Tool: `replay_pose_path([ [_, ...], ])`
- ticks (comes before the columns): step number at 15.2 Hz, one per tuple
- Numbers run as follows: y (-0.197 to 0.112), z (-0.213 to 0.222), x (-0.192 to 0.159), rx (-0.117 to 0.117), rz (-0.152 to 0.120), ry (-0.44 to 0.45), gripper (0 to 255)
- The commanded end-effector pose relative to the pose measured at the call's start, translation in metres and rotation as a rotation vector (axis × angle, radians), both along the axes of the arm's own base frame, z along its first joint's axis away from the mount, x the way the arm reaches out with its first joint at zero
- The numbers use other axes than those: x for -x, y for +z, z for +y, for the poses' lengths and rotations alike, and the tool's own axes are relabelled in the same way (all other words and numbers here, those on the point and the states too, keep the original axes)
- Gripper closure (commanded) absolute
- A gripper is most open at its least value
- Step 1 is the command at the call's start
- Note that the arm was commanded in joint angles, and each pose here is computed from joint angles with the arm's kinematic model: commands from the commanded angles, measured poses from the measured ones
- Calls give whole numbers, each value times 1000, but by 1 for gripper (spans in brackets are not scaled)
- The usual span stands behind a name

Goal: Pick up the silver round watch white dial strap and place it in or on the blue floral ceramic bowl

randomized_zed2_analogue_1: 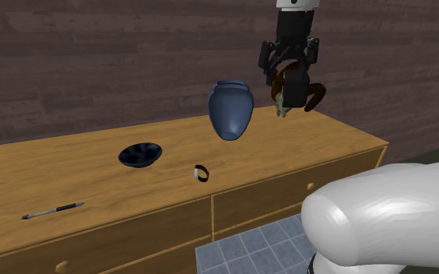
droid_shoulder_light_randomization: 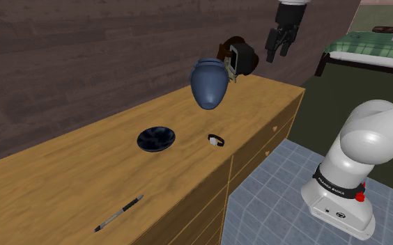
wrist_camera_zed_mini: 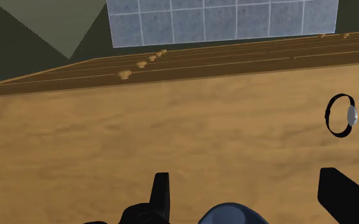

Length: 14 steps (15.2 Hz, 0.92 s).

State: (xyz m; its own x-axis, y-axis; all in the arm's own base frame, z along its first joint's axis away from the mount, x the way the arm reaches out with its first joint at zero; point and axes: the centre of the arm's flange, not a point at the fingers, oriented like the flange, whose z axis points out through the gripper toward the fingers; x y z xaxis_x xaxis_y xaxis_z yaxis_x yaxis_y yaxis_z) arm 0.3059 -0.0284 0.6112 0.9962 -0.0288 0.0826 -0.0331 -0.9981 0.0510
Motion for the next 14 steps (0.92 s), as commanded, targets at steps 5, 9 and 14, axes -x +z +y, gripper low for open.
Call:
replay_pose_path([
  [5,-37,30,-17,-25,16,12,0],
  [9,-73,62,-32,-51,31,23,0],
  [14,-118,103,-51,-82,51,38,0],
])
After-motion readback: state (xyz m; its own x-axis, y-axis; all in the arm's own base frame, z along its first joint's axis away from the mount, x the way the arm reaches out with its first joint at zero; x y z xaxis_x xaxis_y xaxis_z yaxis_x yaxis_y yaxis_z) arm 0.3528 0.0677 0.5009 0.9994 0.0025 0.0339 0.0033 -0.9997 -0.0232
